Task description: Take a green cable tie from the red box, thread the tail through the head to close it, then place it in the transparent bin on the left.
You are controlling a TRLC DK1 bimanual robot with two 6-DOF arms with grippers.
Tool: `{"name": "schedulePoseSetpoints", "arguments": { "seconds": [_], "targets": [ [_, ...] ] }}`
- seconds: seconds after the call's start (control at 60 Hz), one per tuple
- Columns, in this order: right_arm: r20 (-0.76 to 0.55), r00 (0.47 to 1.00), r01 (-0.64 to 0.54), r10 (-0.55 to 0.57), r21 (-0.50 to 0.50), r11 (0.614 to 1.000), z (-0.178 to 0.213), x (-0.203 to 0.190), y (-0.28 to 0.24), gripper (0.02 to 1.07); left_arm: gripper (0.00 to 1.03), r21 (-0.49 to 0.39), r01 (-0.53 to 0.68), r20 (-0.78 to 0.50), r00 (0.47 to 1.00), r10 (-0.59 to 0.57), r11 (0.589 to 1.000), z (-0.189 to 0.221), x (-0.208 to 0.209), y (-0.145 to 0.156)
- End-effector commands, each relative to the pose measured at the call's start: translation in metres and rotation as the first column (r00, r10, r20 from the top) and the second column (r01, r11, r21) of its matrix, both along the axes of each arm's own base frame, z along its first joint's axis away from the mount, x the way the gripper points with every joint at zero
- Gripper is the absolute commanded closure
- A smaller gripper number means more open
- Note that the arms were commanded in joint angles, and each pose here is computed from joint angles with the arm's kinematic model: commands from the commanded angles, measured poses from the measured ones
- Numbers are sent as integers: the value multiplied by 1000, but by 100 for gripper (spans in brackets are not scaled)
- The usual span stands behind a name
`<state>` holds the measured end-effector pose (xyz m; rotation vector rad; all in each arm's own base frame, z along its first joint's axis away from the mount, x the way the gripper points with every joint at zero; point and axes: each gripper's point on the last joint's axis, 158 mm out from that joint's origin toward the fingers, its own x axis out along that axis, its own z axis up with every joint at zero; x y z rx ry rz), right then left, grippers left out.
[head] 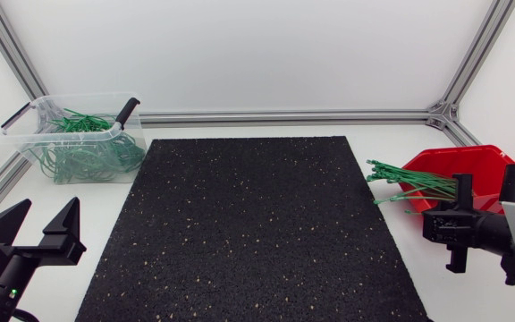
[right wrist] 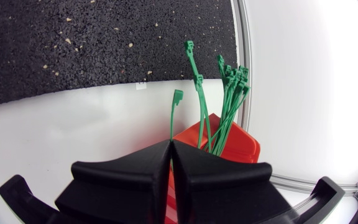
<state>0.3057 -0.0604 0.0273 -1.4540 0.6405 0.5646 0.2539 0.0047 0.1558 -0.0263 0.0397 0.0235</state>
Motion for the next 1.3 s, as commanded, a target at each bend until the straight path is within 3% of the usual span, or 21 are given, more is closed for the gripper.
{"name": "schedulePoseSetpoints", "arguments": {
  "seconds": [0.0, 0.45, 0.8, 1.017, 1.283],
  "targets": [
    [17, 1000, 16, -16, 0, 1000, 16, 5, -3, 101, 3, -10, -13, -54, 998, 12, 1000, -23, 1, 3],
    [72, 997, 26, -36, 130, 991, 90, 3, 33, 101, 3, -12, -5, -52, 999, 5, 1000, -23, 1, 1],
    [142, 986, 39, -89, 319, 947, 158, 3, 97, 101, 3, -5, -6, -38, 999, 6, 1000, -20, 1, 1],
    [81, 996, -9, -24, 386, 922, 176, -11, 142, 101, 3, 1, -12, -13, 1000, 12, 1000, -10, 1, 3],
    [-188, 982, 97, -4, 487, 868, 166, -40, 193, 101, 3, -9, -5, 18, 1000, 5, 1000, 14, -1, 1]
  ]
}}
